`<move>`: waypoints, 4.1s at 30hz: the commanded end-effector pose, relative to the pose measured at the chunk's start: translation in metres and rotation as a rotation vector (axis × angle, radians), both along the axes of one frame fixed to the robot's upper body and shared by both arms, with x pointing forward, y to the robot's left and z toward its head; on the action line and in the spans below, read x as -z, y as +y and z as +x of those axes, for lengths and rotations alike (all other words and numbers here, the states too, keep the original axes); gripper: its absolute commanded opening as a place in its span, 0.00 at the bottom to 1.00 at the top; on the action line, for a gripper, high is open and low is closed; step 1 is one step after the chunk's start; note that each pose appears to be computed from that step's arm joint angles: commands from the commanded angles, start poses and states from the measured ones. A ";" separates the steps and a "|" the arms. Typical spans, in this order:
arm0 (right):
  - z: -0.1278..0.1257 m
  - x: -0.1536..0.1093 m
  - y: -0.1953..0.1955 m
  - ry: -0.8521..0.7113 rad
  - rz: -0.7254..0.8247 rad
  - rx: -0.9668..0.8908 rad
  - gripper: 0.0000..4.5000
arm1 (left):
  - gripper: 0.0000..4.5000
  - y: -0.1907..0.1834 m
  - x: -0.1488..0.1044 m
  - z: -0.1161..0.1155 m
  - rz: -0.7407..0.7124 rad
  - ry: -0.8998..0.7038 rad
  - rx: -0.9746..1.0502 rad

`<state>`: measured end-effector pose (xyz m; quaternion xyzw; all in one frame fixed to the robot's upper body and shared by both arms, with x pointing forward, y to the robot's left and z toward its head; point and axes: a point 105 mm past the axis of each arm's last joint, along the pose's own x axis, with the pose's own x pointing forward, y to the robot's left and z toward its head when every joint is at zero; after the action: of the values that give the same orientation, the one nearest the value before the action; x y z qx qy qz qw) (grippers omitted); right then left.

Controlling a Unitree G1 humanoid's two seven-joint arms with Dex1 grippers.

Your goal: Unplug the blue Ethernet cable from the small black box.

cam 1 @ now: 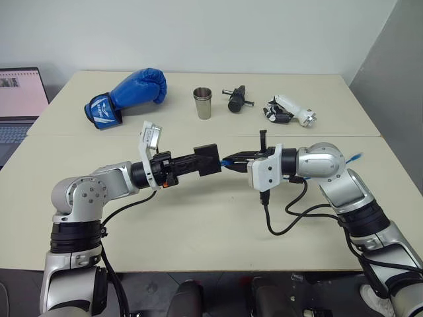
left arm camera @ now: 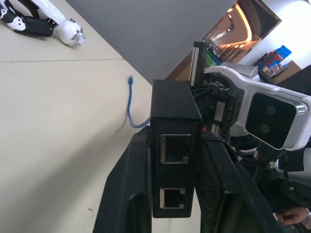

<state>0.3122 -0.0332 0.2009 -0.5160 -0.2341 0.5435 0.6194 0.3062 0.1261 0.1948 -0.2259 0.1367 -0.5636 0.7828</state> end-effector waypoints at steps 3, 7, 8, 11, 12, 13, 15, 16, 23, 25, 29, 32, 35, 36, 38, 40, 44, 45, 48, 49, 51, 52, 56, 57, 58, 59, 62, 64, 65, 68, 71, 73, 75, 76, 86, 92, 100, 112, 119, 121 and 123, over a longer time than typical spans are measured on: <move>-0.003 -0.015 0.004 -0.062 0.022 -0.020 0.03 | 0.18 -0.005 -0.006 -0.003 0.000 -0.027 0.028; -0.003 -0.013 0.005 -0.060 0.010 -0.019 0.03 | 0.18 -0.004 -0.004 -0.003 0.009 -0.025 0.022; -0.004 -0.012 0.004 -0.048 0.005 -0.022 0.03 | 0.18 -0.003 -0.003 -0.002 0.008 -0.022 0.015; -0.005 -0.010 0.004 -0.026 0.000 -0.020 0.19 | 0.18 -0.001 -0.003 0.000 0.009 -0.019 0.005; -0.005 -0.010 0.004 -0.029 -0.003 -0.019 0.22 | 0.18 0.000 -0.003 0.000 0.009 -0.020 0.004; -0.005 -0.011 0.004 -0.036 -0.004 -0.017 0.28 | 0.18 0.000 -0.003 0.000 0.012 -0.023 0.005; -0.006 -0.011 0.003 -0.032 -0.007 -0.012 0.38 | 0.18 0.000 -0.004 0.000 0.016 -0.032 0.008; -0.009 -0.011 0.001 -0.013 -0.011 -0.014 0.46 | 0.18 0.001 -0.004 0.000 0.038 -0.057 0.017; -0.030 -0.011 -0.022 0.375 0.096 0.047 0.51 | 0.18 0.004 -0.001 -0.002 0.212 -0.250 0.119; -0.031 -0.011 -0.025 0.536 0.181 0.083 0.51 | 0.18 0.005 -0.003 -0.001 0.231 -0.303 0.150; -0.028 -0.003 -0.028 0.802 0.308 0.149 0.51 | 0.18 0.006 -0.011 -0.001 0.233 -0.361 0.197; -0.027 0.000 -0.024 0.955 0.380 0.168 0.51 | 0.18 0.006 -0.017 -0.004 0.217 -0.381 0.240; -0.029 0.001 -0.019 1.053 0.403 0.149 0.51 | 0.18 0.007 -0.021 -0.004 0.207 -0.384 0.261; -0.028 0.001 -0.017 1.065 0.410 0.147 0.51 | 0.18 0.007 -0.021 -0.005 0.211 -0.384 0.268; -0.026 0.000 -0.015 1.076 0.414 0.149 0.51 | 0.18 0.007 -0.020 -0.006 0.221 -0.385 0.284; -0.024 0.002 -0.012 1.089 0.410 0.146 0.51 | 0.18 0.007 -0.018 -0.009 0.233 -0.390 0.301; -0.026 0.001 -0.006 1.133 0.402 0.110 0.51 | 0.18 0.007 -0.015 -0.010 0.251 -0.397 0.308; -0.027 0.001 -0.005 1.140 0.401 0.103 0.51 | 0.18 0.007 -0.015 -0.010 0.254 -0.399 0.309; -0.025 0.002 -0.002 1.149 0.399 0.102 0.51 | 0.18 0.007 -0.016 -0.010 0.254 -0.405 0.313; -0.023 0.003 -0.001 1.152 0.400 0.105 0.51 | 0.18 0.007 -0.016 -0.011 0.256 -0.409 0.319; -0.021 0.004 0.000 1.154 0.401 0.109 0.51 | 0.18 0.006 -0.016 -0.012 0.259 -0.413 0.327; -0.020 0.004 0.000 1.156 0.400 0.109 0.51 | 0.18 0.006 -0.017 -0.013 0.261 -0.415 0.330; -0.021 0.005 0.003 1.167 0.381 0.098 0.51 | 0.18 0.006 -0.017 -0.014 0.268 -0.420 0.336; -0.022 0.005 0.003 1.170 0.370 0.092 0.51 | 0.18 0.006 -0.017 -0.014 0.269 -0.422 0.338; -0.023 0.005 0.004 1.173 0.365 0.088 0.51 | 0.18 0.005 -0.017 -0.014 0.271 -0.423 0.340; -0.023 0.005 0.005 1.174 0.364 0.085 0.51 | 0.18 0.005 -0.017 -0.014 0.274 -0.424 0.340; -0.023 0.004 0.007 1.177 0.361 0.077 0.51 | 0.18 0.005 -0.017 -0.014 0.283 -0.428 0.343; -0.023 0.004 0.008 1.178 0.355 0.074 0.51 | 0.18 0.005 -0.017 -0.014 0.284 -0.430 0.344; -0.023 0.004 0.008 1.178 0.354 0.073 0.51 | 0.18 0.005 -0.017 -0.014 0.284 -0.431 0.344; -0.023 0.004 0.008 1.180 0.352 0.073 0.51 | 0.18 0.004 -0.017 -0.014 0.284 -0.433 0.342; -0.023 0.005 0.009 1.177 0.345 0.078 0.51 | 0.18 0.003 -0.017 -0.013 0.282 -0.434 0.339; -0.022 0.006 0.009 1.174 0.337 0.082 0.51 | 0.18 0.003 -0.017 -0.013 0.281 -0.434 0.337; -0.022 0.007 0.009 1.172 0.331 0.085 0.51 | 0.18 0.003 -0.017 -0.013 0.280 -0.434 0.335; -0.022 0.007 0.009 1.172 0.332 0.086 0.51 | 0.18 0.003 -0.017 -0.013 0.280 -0.434 0.335; -0.021 0.006 0.008 1.182 0.342 0.085 0.51 | 0.18 0.000 -0.016 -0.013 0.274 -0.435 0.337; -0.022 0.005 0.008 1.200 0.349 0.074 0.37 | 0.18 0.001 -0.015 -0.014 0.276 -0.435 0.339; -0.026 0.004 0.006 1.231 0.320 0.051 0.01 | 0.18 0.002 -0.014 -0.015 0.287 -0.436 0.355; -0.028 0.008 0.004 1.248 0.283 0.051 0.00 | 0.18 0.004 -0.010 -0.020 0.309 -0.433 0.388; -0.017 0.030 -0.028 1.267 0.278 0.191 0.00 | 0.18 0.029 -0.008 -0.011 0.403 -0.450 0.306; -0.013 0.033 -0.038 1.259 0.291 0.232 0.00 | 0.18 0.035 -0.007 -0.009 0.425 -0.451 0.282; -0.006 0.033 -0.046 1.233 0.327 0.275 0.00 | 0.18 0.038 -0.005 -0.008 0.433 -0.448 0.261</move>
<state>0.2988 -0.0698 0.1554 -0.0258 0.1860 0.6302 0.7534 0.2972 0.1580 0.1913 0.0799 0.1231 -0.6622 0.7349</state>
